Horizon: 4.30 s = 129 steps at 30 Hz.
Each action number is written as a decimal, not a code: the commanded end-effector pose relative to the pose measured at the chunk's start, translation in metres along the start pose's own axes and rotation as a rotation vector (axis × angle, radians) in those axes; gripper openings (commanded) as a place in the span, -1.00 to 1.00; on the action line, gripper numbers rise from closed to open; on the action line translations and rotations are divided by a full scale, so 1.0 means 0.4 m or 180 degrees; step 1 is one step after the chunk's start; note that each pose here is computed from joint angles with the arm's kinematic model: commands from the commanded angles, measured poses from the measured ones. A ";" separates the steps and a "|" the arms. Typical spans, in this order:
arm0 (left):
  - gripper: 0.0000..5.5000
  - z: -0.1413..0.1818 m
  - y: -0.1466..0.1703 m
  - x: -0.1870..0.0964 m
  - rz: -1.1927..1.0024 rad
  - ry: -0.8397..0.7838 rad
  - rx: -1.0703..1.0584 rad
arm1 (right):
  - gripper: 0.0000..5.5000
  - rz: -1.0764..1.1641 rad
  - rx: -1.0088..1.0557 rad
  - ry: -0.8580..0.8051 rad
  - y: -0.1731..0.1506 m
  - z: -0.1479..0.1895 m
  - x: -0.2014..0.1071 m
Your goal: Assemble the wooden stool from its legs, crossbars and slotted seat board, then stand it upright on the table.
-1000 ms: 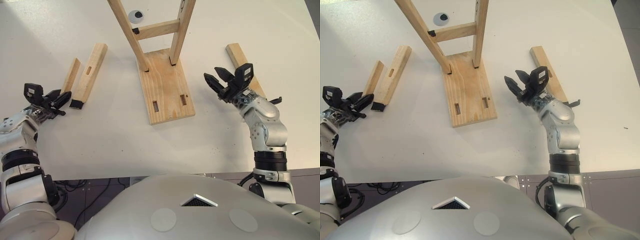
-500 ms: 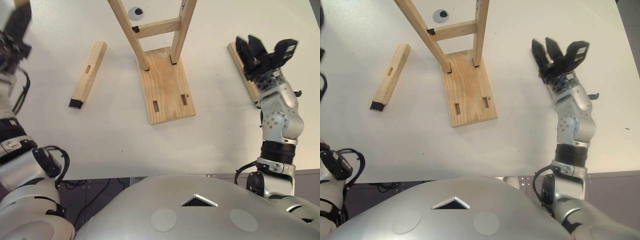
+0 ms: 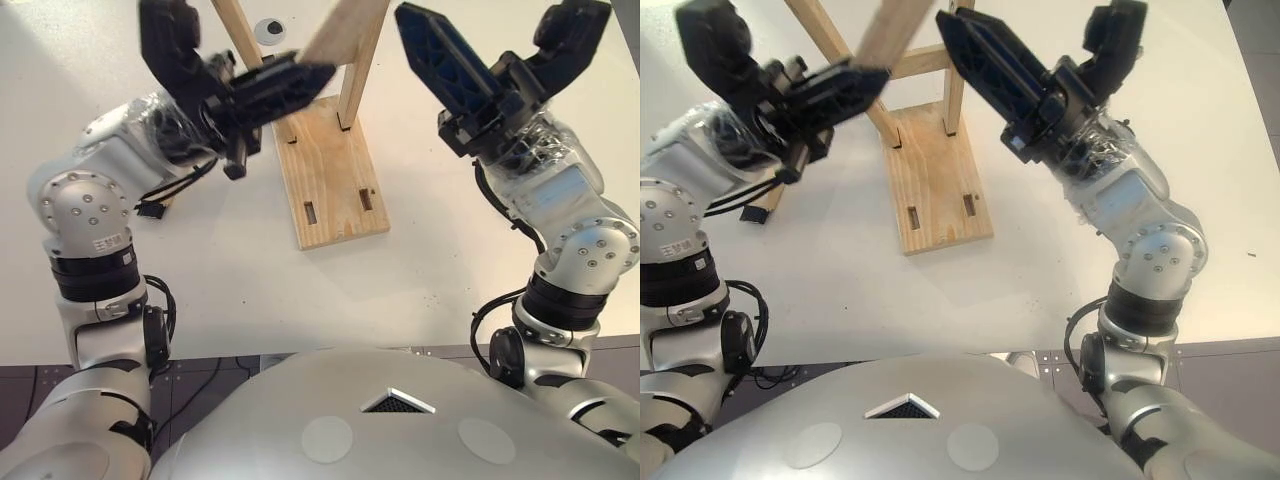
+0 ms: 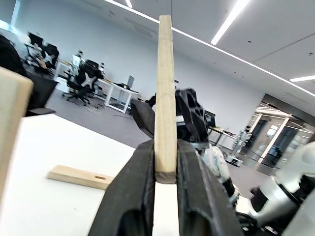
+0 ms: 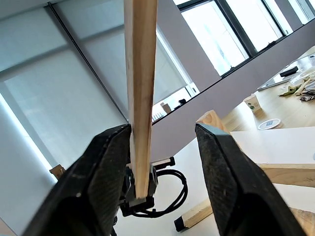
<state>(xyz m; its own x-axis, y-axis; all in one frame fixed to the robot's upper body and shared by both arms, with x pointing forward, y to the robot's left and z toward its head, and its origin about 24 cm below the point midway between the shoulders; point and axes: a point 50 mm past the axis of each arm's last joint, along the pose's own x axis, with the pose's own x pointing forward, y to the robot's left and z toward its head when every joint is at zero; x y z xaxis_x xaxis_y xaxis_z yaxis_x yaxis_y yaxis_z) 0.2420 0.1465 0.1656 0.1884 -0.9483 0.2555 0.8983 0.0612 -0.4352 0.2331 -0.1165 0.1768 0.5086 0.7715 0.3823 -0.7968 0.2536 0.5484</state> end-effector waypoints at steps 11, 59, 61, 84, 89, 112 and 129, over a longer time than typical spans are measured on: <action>-0.87 -0.033 0.009 -0.012 0.0001 0.0184 -0.0089 | -0.71 0.0215 0.0282 -0.0178 0.015 0.037 0.021; 0.07 -0.110 0.128 -0.111 0.1663 0.0652 0.0679 | -0.85 -0.1990 -0.2750 0.1066 -0.307 0.035 -0.372; 0.07 -0.110 0.131 -0.113 0.1685 0.0643 0.0676 | -0.85 -0.2067 -0.2729 0.1154 -0.316 0.029 -0.387; 0.07 -0.107 0.129 -0.113 0.1734 0.0554 0.0639 | -0.48 -0.2414 -0.2262 0.1051 -0.322 0.082 -0.442; 0.07 -0.125 0.120 -0.122 0.1790 0.0571 0.0642 | -0.11 -0.2473 -0.2233 0.1933 -0.292 0.062 -0.495; 0.07 -0.105 0.082 -0.063 0.1240 0.0194 0.0069 | -0.25 -0.2328 -0.1830 0.0783 -0.266 0.112 -0.404; 0.07 0.037 0.007 0.181 -0.0248 -0.0941 -0.0476 | -0.26 0.0066 -0.1001 0.0581 0.005 0.142 -0.159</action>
<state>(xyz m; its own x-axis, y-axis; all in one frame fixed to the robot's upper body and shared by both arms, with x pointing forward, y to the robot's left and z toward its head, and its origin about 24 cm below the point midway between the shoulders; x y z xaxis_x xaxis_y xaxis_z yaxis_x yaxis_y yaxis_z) 0.2635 0.0861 0.1868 0.2657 -0.8160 0.5133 0.8365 -0.0696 -0.5435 0.2219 -0.2032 0.1916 0.4916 0.8364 0.2424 -0.8599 0.4222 0.2871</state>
